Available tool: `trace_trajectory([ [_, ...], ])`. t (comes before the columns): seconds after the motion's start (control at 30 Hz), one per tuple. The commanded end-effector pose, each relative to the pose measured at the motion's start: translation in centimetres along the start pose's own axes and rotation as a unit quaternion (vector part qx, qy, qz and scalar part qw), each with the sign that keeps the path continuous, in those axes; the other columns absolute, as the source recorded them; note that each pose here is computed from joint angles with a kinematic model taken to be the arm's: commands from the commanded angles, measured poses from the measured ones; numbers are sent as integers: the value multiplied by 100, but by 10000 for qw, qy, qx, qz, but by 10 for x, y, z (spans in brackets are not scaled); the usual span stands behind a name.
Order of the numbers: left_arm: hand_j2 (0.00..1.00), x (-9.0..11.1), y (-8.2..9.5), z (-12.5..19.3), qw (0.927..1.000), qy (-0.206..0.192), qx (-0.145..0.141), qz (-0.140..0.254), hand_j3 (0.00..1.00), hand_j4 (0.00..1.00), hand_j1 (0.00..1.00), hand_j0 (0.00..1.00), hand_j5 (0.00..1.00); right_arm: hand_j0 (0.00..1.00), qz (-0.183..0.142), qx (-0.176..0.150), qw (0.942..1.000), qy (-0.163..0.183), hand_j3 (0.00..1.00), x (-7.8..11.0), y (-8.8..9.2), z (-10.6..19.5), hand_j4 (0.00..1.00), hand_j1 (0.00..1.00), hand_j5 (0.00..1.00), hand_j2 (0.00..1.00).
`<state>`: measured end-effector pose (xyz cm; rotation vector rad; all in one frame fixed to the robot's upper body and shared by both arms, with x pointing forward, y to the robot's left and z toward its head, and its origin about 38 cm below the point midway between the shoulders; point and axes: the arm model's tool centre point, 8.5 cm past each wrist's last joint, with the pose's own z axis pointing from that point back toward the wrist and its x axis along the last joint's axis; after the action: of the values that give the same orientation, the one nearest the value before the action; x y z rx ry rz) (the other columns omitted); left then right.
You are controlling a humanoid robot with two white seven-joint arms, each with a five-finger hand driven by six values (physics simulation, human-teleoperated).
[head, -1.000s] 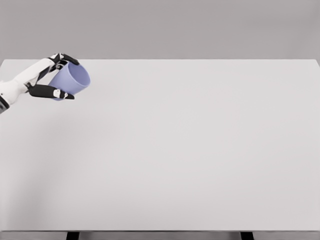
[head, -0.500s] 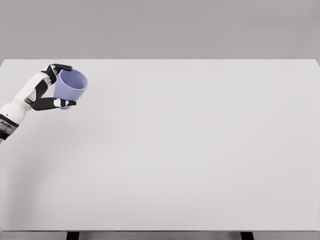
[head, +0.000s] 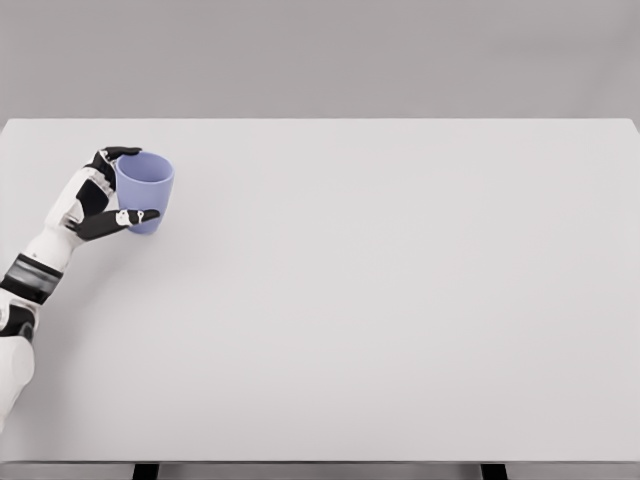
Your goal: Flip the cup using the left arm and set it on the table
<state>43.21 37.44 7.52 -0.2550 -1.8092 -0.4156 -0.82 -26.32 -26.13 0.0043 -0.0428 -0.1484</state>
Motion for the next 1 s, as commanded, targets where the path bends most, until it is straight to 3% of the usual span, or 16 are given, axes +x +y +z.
trace_trajectory([
  [0.0, 47, -3, 0, 1, 9999, -11, 87, 83, 47, 47, 47, 47, 47, 100, 0, 1, 10000, 0, 100, 0, 0, 0, 100, 100, 100, 100],
  [0.23, 47, -4, -4, -1, 9992, -136, 209, 309, 47, 47, 47, 47, 47, 100, 0, 1, 10000, 0, 100, 0, 0, 0, 100, 100, 100, 100],
  [0.97, 49, -10, -4, 3, 9992, -32, 222, 323, 49, 49, 49, 49, 49, 100, 0, 1, 10000, 0, 100, 0, 0, 0, 100, 100, 100, 100],
])
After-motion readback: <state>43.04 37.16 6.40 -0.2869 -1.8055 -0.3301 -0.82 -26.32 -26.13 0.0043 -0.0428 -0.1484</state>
